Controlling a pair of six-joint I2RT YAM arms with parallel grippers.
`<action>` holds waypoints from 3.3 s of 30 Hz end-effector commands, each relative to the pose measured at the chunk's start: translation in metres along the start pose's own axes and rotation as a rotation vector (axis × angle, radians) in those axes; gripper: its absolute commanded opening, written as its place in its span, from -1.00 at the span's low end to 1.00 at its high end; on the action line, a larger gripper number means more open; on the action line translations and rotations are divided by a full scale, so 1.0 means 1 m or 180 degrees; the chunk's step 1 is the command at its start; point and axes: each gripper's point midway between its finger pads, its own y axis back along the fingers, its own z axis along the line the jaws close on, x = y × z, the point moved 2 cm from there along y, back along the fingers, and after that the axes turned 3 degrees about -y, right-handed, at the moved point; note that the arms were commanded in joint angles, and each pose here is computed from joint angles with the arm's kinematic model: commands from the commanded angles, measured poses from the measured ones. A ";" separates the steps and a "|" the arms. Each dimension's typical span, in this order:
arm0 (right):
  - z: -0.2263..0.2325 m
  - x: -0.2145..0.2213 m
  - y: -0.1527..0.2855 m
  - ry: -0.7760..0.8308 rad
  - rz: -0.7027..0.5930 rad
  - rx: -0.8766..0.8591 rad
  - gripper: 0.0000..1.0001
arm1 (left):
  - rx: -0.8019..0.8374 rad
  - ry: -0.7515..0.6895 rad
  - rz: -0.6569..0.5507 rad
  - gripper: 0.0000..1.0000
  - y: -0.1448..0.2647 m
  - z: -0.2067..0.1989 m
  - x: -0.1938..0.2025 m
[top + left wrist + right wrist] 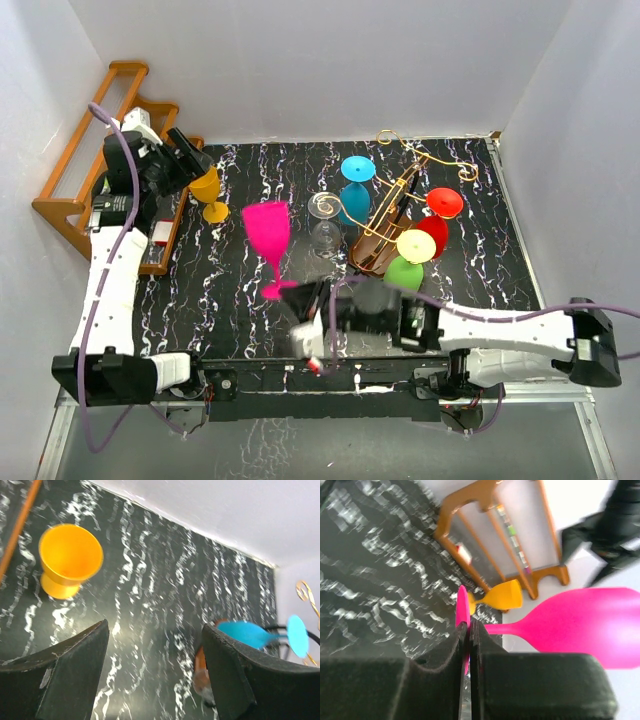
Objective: Take the wine glass off the wine glass rack
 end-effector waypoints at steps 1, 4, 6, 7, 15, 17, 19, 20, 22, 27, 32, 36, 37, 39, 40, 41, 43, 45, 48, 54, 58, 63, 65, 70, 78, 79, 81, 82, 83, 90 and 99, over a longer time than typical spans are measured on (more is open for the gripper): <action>0.042 0.025 0.005 0.0955 0.0585 0.0058 -0.85 | 0.0596 0.0115 0.0470 0.44 0.046 -0.035 0.024; 0.067 0.036 0.013 0.1284 0.0707 0.0050 -0.85 | 0.0787 0.0112 0.0810 0.43 0.062 -0.042 0.045; 0.079 0.041 0.020 0.1484 0.0762 0.0037 -0.85 | 0.0884 0.0111 0.0999 0.42 0.073 -0.043 0.059; 0.084 0.043 0.022 0.1586 0.0792 0.0025 -0.84 | 0.0948 0.0119 0.1112 0.42 0.079 -0.044 0.067; 0.097 0.045 0.027 0.2024 0.0788 0.0055 -0.85 | 0.1444 0.0221 0.1651 0.36 0.109 -0.054 0.117; 0.099 0.046 0.024 0.2052 0.0797 0.0030 -0.84 | 0.1613 0.0319 0.1751 0.34 0.113 -0.057 0.127; 0.101 0.046 0.021 0.2062 0.0799 0.0009 -0.85 | 0.1763 0.0365 0.1799 0.33 0.117 -0.060 0.133; 0.102 0.046 0.019 0.2067 0.0797 0.0004 -0.85 | 0.1796 0.0363 0.1813 0.32 0.119 -0.061 0.136; 0.104 0.047 0.017 0.2075 0.0801 -0.0021 -0.85 | 0.1824 0.0338 0.1847 0.32 0.120 -0.061 0.141; 0.109 0.050 0.013 0.2082 0.0821 -0.0064 -0.85 | 0.1842 0.0251 0.1931 0.31 0.124 -0.059 0.153; 0.110 0.052 0.011 0.2074 0.0859 -0.0062 -0.85 | 0.1773 0.0139 0.2074 0.30 0.127 -0.053 0.169; 0.109 0.054 0.009 0.2078 0.0908 -0.0049 -0.85 | 0.1726 0.0065 0.2170 0.30 0.128 -0.048 0.180; 0.109 0.054 0.008 0.2070 0.0914 -0.0036 -0.84 | 0.1719 0.0053 0.2187 0.29 0.128 -0.047 0.182; 0.109 0.053 0.007 0.2086 0.0910 -0.0028 -0.85 | 0.1725 0.0035 0.2213 0.26 0.129 -0.046 0.185; 0.109 0.053 0.006 0.2090 0.0906 -0.0030 -0.85 | 0.1721 0.0032 0.2233 0.25 0.128 -0.046 0.187; 0.109 0.053 0.005 0.2090 0.0897 -0.0028 -0.84 | 0.1714 0.0025 0.2249 0.22 0.127 -0.045 0.189; 0.109 0.051 0.003 0.2096 0.0881 -0.0028 -0.84 | 0.1700 0.0020 0.2300 0.18 0.125 -0.043 0.193; 0.109 0.050 0.002 0.2104 0.0868 -0.0027 -0.85 | 0.1707 0.0006 0.2345 0.10 0.123 -0.043 0.196; 0.109 0.050 0.000 0.2110 0.0871 -0.0024 -0.84 | 0.1711 -0.0022 0.2399 -0.30 0.119 -0.042 0.200; 0.110 0.053 0.001 0.2105 0.0902 -0.0026 -0.85 | 0.1687 -0.0047 0.2465 -0.64 0.112 -0.041 0.204; 0.108 0.055 0.004 0.2048 0.0935 0.0021 -0.79 | 0.1640 -0.0057 0.2488 -1.00 0.108 -0.038 0.206; 0.109 0.063 0.013 0.1861 0.1073 0.0105 -0.07 | 0.1292 -0.0176 0.2296 -1.00 0.091 -0.030 0.194; 0.113 0.069 0.021 0.1772 0.1140 0.0107 -0.01 | 0.1148 -0.0241 0.2095 -1.00 0.080 -0.030 0.178; 0.126 0.076 0.034 0.1433 0.1328 0.0023 0.02 | 0.0900 -0.0404 0.1637 -1.00 0.050 -0.040 0.129; 0.136 0.079 0.041 0.0706 0.1633 0.0145 -0.01 | -0.0007 -0.0919 0.1378 -1.00 -0.044 -0.015 0.079; 0.134 0.077 0.039 0.0526 0.1695 0.0215 -0.02 | -0.0169 -0.0994 0.1350 -1.00 -0.056 -0.008 0.074; 0.135 0.075 0.034 0.0153 0.1840 0.0264 -0.03 | -0.0392 -0.1088 0.1295 -1.00 -0.078 0.000 0.066; 0.136 0.073 0.031 -0.0023 0.1904 0.0283 -0.03 | -0.0460 -0.1114 0.1281 -1.00 -0.088 0.002 0.064; 0.137 0.071 0.030 -0.0189 0.1965 0.0298 -0.04 | -0.0536 -0.1124 0.1270 -1.00 -0.099 0.005 0.062; 0.151 0.065 0.032 -0.0322 0.1890 0.0258 -0.10 | -0.0841 -0.1212 0.1255 -1.00 -0.162 0.019 0.058; 0.156 0.070 0.041 -0.0375 0.1972 0.0308 -0.12 | -0.1039 -0.1295 0.1254 -1.00 -0.187 0.028 0.054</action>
